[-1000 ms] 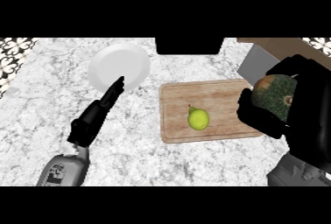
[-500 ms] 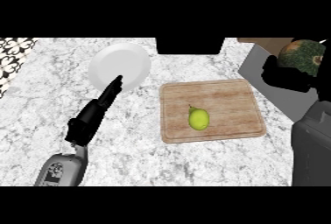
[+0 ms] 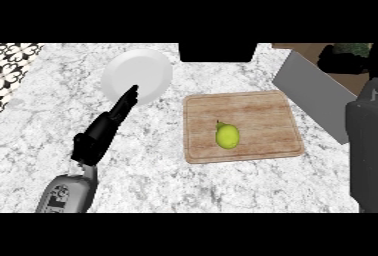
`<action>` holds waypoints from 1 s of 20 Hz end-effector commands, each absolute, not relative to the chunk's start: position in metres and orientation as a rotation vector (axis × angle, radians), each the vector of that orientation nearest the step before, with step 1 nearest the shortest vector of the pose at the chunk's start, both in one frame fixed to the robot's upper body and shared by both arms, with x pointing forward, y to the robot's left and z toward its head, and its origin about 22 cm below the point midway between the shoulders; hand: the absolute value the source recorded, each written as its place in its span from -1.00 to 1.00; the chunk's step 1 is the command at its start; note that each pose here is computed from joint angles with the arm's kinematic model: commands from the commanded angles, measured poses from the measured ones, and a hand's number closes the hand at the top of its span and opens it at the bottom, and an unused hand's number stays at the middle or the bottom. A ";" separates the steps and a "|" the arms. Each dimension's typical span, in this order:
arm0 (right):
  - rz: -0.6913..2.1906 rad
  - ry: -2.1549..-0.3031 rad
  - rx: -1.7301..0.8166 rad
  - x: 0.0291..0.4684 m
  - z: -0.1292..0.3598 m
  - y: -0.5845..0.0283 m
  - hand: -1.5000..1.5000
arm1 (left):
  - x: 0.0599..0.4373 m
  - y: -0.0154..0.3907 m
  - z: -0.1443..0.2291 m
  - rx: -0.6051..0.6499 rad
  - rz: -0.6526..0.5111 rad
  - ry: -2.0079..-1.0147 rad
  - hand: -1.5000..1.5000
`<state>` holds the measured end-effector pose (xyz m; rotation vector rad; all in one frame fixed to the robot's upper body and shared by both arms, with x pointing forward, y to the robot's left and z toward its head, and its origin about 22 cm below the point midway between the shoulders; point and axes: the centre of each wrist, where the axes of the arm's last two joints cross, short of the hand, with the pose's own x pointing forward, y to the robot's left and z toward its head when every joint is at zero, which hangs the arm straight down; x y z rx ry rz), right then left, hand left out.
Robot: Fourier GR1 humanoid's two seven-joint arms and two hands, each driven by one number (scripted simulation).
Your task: Pick the squash from the cutting board and place it in the cardboard box
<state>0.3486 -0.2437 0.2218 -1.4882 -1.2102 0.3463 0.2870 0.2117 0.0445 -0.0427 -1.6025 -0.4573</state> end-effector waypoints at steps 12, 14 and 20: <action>0.227 -1.070 -1.309 0.404 0.131 -0.298 -1.00 | 0.283 0.220 0.035 -0.052 -0.475 -1.612 0.00; 0.214 -1.055 -1.236 0.397 0.118 -0.325 -1.00 | 0.288 0.206 0.040 -0.056 -0.471 -1.592 0.00; 0.131 -1.176 -1.192 0.413 0.108 -0.328 -1.00 | 0.288 0.199 0.054 -0.052 -0.481 -1.607 0.00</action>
